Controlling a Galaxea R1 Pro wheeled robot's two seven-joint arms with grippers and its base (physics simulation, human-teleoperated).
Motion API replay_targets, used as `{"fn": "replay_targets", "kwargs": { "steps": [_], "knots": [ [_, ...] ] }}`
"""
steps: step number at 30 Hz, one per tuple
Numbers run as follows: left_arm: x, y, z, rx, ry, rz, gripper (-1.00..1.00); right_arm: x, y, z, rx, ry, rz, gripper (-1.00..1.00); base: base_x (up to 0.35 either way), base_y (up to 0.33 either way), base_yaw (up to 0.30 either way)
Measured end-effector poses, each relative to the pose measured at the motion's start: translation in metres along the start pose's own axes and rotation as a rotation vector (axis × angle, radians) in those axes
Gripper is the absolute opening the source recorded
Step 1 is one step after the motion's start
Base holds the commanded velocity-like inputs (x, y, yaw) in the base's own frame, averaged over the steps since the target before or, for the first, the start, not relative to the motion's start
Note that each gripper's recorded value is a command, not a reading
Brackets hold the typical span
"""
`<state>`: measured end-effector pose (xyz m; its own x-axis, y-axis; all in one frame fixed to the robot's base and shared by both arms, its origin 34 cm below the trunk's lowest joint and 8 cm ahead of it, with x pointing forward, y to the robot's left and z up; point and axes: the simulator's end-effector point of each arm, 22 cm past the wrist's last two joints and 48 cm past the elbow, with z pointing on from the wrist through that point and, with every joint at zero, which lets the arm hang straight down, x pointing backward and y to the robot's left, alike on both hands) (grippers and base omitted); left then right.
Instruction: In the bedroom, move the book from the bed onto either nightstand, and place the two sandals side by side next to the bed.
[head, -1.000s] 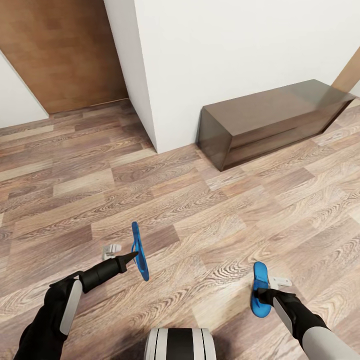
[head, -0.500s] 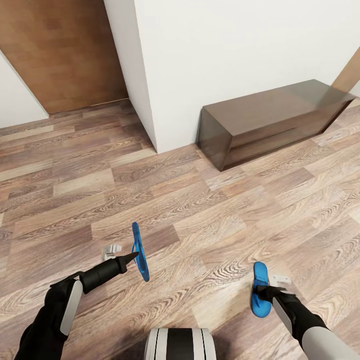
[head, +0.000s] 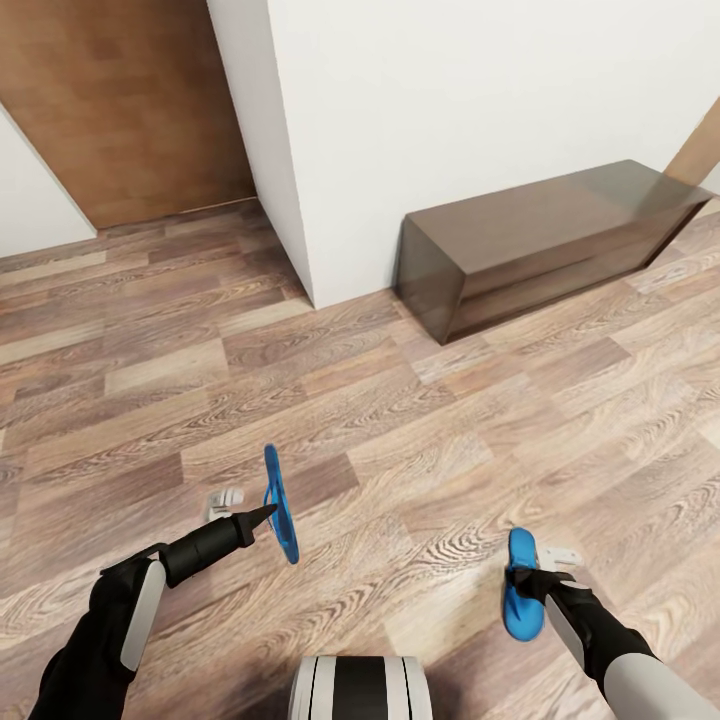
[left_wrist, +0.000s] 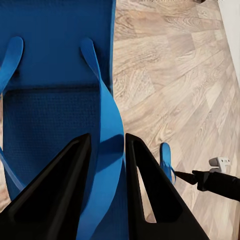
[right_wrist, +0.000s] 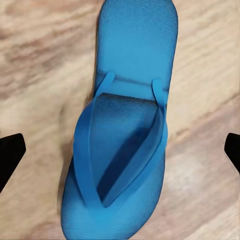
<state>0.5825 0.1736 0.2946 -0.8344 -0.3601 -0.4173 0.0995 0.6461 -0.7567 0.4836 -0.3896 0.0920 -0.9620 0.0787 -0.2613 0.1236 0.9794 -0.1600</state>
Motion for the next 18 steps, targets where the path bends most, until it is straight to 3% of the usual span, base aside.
{"fn": "replay_targets", "kwargs": {
  "steps": [4,18],
  "knots": [
    [0.000,0.000,0.000,0.000,0.000,0.000,-1.00,0.000,0.000,0.000,0.000,0.000,0.000,1.00,0.131,0.000,0.000],
    [0.011,0.007,0.006,-0.010,0.023,-0.008,-1.00,0.011,0.000,0.006,0.002,0.021,-0.004,1.00,0.006,0.000,0.000]
  ]
}}
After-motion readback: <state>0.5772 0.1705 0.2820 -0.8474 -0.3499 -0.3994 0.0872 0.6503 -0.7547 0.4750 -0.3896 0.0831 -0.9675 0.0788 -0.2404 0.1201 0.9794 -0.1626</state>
